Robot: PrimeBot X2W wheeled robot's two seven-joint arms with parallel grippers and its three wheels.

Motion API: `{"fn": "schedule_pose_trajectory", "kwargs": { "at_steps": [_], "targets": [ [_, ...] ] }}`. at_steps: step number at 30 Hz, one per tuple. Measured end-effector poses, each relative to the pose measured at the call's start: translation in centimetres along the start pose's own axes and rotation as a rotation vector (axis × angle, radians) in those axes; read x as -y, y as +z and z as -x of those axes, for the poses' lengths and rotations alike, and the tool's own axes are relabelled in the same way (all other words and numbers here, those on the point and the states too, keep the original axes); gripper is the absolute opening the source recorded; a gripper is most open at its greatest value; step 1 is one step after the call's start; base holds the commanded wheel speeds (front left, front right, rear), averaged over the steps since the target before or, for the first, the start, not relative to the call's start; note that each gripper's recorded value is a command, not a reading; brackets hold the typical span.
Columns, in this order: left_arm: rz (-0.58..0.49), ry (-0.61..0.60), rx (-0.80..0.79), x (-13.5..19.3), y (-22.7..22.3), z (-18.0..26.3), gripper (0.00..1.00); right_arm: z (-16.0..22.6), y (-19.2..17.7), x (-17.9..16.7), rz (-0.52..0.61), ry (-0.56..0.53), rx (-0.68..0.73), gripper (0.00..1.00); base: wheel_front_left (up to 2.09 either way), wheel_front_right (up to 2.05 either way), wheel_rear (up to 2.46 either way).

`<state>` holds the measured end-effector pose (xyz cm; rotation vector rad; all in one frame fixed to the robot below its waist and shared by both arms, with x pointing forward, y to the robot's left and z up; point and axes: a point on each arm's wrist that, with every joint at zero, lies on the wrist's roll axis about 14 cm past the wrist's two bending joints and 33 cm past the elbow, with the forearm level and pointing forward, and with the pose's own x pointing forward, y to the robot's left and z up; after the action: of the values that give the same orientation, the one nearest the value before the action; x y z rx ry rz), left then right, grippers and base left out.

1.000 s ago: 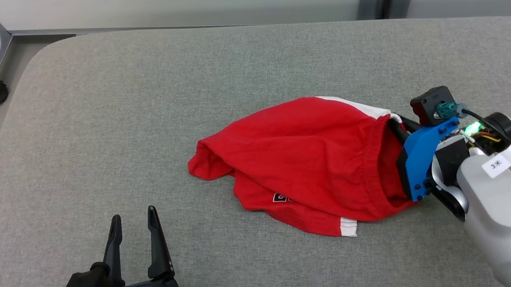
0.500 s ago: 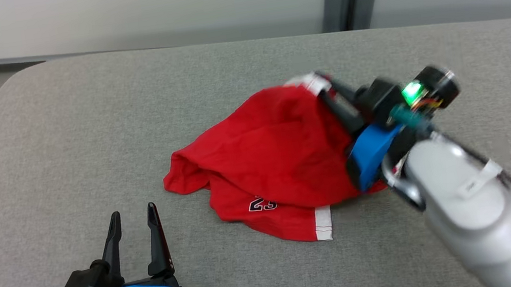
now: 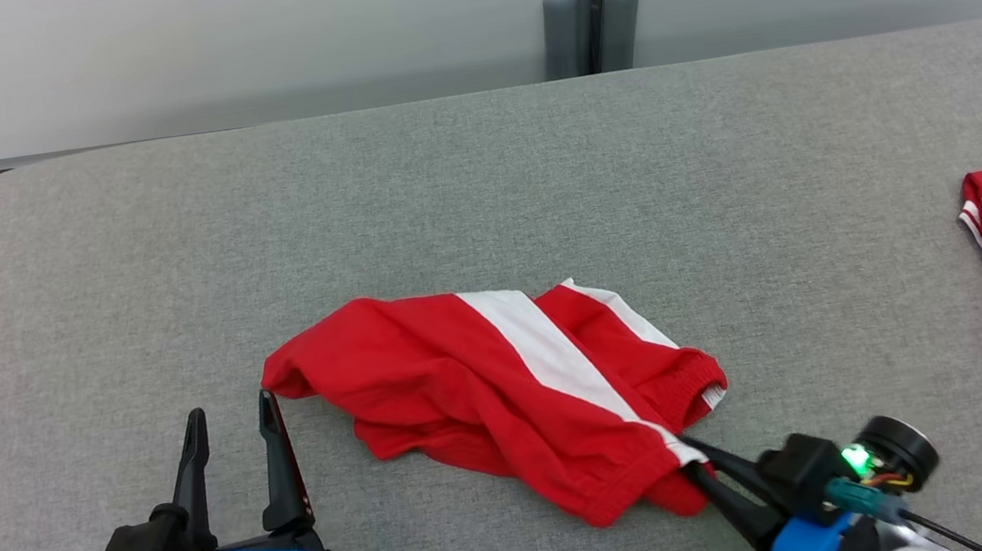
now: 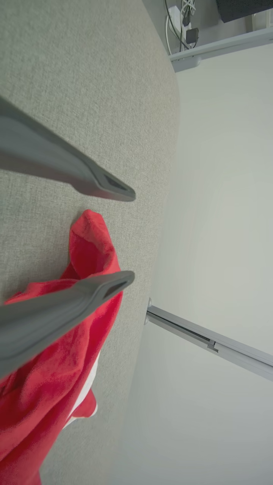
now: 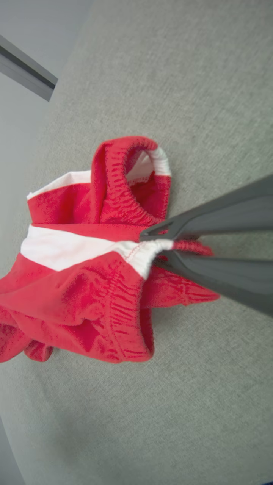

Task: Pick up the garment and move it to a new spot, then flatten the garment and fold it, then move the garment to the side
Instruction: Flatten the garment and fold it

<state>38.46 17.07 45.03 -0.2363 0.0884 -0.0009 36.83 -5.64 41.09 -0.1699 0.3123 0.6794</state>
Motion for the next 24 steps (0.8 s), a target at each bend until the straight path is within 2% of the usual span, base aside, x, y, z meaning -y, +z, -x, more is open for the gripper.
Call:
{"fn": "schedule_pose_trajectory", "kwargs": {
  "at_steps": [2, 3, 12, 16, 20, 24],
  "targets": [
    [-0.001, -0.002, 0.000, 0.1, 0.0, -0.1, 1.00, 0.8, -0.3, 0.7, -0.027, -0.046, 0.015, 0.50, 0.00, 0.00, 0.00],
    [-0.001, -0.004, 0.000, 0.1, 0.0, -0.1, 1.00, 1.1, -0.4, 0.9, -0.035, -0.062, 0.020, 1.00, 0.00, 0.00, 0.00],
    [-0.006, -0.029, 0.000, 0.9, 0.0, -0.4, 1.00, 5.0, 0.0, 3.4, -0.076, -0.199, 0.067, 1.00, 0.00, 0.00, 0.00],
    [-0.011, -0.040, 0.002, 1.2, 0.0, -0.3, 1.00, 5.8, 3.0, 5.5, -0.061, -0.243, 0.134, 1.00, 0.00, 0.00, 0.00],
    [-0.012, -0.039, 0.008, 1.1, 0.3, 0.0, 1.00, 4.6, 7.4, 6.3, -0.053, -0.227, 0.212, 1.00, 0.00, 0.00, 0.00],
    [-0.007, -0.018, 0.024, 0.5, 0.8, 0.4, 1.00, 1.4, 10.1, 6.4, -0.068, -0.170, 0.209, 1.00, 0.00, 0.00, 0.00]
  ]
}}
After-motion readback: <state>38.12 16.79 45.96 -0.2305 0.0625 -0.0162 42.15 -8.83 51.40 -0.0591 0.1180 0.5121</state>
